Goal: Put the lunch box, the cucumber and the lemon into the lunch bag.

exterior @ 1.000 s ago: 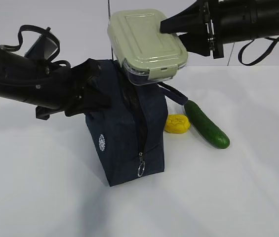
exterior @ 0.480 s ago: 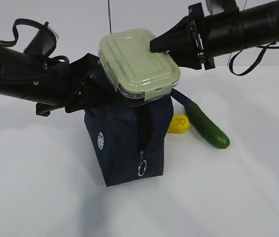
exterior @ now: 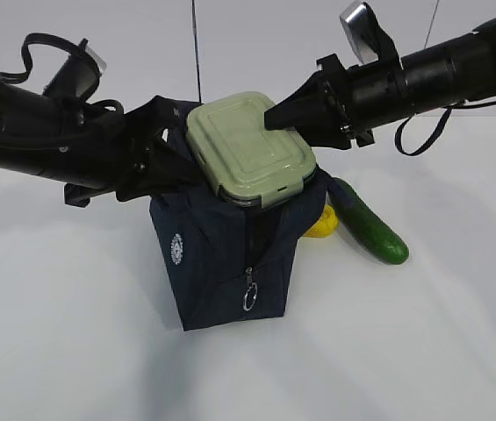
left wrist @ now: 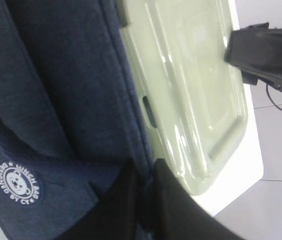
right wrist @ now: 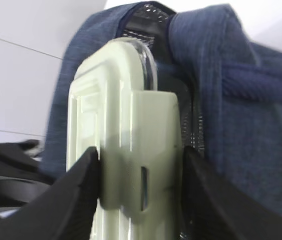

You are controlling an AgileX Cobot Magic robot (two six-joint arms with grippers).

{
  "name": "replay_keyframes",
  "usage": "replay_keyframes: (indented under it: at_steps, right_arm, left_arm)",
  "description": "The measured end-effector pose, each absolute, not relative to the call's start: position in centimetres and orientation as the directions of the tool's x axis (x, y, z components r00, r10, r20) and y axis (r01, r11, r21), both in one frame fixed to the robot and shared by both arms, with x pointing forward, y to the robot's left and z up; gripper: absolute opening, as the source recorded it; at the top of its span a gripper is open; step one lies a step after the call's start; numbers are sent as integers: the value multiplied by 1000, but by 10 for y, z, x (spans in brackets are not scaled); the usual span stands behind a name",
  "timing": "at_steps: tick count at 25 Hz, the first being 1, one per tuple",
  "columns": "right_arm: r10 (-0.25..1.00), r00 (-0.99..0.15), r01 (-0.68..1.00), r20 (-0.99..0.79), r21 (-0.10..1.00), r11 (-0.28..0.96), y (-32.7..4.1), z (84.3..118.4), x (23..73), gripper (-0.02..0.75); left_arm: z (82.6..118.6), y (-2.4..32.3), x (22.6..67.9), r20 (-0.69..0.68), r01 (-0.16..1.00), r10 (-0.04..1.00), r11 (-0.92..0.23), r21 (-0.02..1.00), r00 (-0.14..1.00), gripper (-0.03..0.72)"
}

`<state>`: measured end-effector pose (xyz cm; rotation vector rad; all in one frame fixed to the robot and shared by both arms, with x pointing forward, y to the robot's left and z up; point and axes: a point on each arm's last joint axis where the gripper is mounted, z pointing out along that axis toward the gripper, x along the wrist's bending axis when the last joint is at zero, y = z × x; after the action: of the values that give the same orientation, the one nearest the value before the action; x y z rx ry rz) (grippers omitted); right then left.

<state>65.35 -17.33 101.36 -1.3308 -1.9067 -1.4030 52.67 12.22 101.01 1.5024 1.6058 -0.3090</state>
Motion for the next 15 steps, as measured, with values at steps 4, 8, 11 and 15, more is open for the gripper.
replay_keyframes:
  at_steps: [4, 8, 11, 15]
  right_arm:
    - [502, -518, 833, 692, 542, 112, -176, 1018, 657, 358]
    - [531, -547, 817, 648, 552, 168, -178, 1017, 657, 358]
    - [549, -573, 801, 608, 558, 219, -180, 1015, 656, 358]
    - [542, -611, 774, 577, 579, 256, -170, 1014, 654, 358]
  left_arm:
    - [1010, 122, 526, -731, 898, 670, 233, 372, 129, 20]
    - [1010, 122, 526, -733, 899, 668, 235, 370, 127, 20]
    - [1011, 122, 526, -735, 899, 666, 235, 369, 127, 20]
    - [1011, 122, 526, -734, 899, 666, 233, 370, 129, 20]
